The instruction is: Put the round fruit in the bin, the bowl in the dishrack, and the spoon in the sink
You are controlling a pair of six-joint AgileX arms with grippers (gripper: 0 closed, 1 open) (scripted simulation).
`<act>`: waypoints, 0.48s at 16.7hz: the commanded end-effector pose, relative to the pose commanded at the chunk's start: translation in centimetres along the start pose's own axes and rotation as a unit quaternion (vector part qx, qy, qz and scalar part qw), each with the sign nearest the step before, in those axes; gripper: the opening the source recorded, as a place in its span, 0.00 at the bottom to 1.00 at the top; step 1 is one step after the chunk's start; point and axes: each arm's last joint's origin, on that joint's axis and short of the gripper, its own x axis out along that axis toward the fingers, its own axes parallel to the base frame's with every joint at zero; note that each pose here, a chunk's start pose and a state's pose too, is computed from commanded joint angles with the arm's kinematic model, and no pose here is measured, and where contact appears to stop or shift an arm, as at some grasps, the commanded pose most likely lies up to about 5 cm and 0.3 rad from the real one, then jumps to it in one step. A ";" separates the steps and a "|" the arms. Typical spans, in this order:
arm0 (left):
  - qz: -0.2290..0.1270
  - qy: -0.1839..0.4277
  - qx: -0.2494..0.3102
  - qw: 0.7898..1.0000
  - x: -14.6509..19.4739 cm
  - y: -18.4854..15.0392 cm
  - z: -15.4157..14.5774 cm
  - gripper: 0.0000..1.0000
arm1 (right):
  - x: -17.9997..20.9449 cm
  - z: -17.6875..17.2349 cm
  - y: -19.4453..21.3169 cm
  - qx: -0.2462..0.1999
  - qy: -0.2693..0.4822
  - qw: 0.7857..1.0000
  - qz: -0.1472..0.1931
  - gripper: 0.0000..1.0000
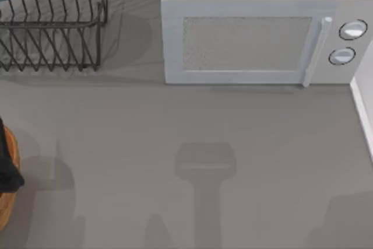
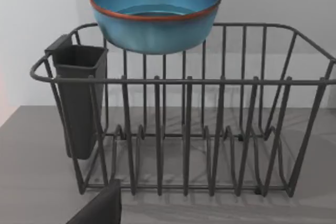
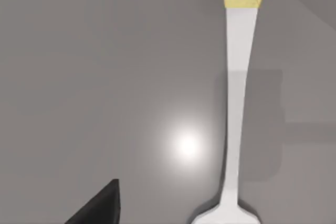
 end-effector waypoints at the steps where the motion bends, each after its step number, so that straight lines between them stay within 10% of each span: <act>1: 0.000 0.000 0.000 1.000 0.0 0.0 0.0 1.00 | 0.1 0.0 0.0 0.000 0.000 1.000 0.000 1.00; 8: 0.000 0.000 0.000 1.000 0.0 0.0 0.0 1.00 | 6.1 -0.5 -0.5 0.001 0.001 1.000 -0.002 1.00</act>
